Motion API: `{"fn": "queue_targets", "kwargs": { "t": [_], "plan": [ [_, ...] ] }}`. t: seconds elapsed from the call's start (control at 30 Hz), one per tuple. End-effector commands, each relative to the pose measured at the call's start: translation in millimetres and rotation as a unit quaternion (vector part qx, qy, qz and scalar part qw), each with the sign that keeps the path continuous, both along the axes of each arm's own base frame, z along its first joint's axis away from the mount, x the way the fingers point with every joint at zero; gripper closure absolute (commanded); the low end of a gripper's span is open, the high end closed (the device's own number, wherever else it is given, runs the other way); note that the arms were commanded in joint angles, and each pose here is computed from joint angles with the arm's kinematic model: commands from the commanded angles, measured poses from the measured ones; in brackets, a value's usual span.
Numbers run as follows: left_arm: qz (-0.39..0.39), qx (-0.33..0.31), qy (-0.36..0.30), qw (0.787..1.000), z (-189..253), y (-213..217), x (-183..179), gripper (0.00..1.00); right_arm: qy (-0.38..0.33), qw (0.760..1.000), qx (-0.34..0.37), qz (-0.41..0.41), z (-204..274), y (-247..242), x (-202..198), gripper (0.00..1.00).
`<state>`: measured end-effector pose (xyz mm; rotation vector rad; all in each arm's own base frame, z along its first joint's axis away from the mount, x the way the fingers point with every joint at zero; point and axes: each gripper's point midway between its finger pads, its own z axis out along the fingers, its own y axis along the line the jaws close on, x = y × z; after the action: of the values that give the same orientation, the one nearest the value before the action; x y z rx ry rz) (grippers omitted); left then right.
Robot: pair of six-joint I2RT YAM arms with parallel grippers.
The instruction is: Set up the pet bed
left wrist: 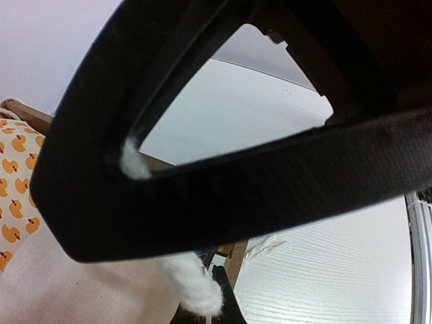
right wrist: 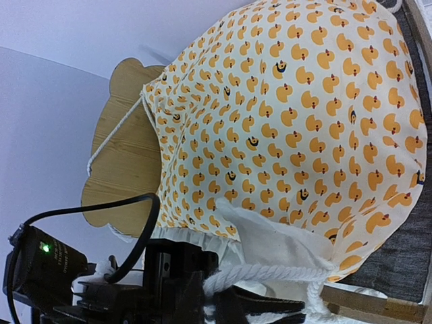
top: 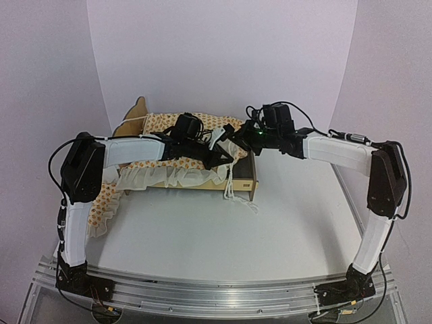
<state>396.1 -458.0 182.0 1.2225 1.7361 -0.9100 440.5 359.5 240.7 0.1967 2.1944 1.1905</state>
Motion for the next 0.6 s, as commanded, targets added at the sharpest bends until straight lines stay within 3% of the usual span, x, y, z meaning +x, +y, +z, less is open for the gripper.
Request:
{"fn": "queue_targets", "kwargs": {
  "t": [0.0,0.27,0.57],
  "plan": [
    [0.011,-0.015,-0.023,1.000,50.4,20.7,11.7,1.00,-0.026,0.997,-0.074,-0.013,2.3,-26.2,-15.3,0.82],
    [0.018,-0.018,-0.039,0.999,74.6,31.5,20.8,1.00,-0.017,0.986,-0.151,0.074,-50.6,-10.3,-49.1,0.62],
    [-0.029,-0.012,-0.021,0.999,83.3,37.8,2.1,1.00,-0.039,0.985,-0.151,0.078,-70.7,5.2,-44.9,0.56]
  ]
}}
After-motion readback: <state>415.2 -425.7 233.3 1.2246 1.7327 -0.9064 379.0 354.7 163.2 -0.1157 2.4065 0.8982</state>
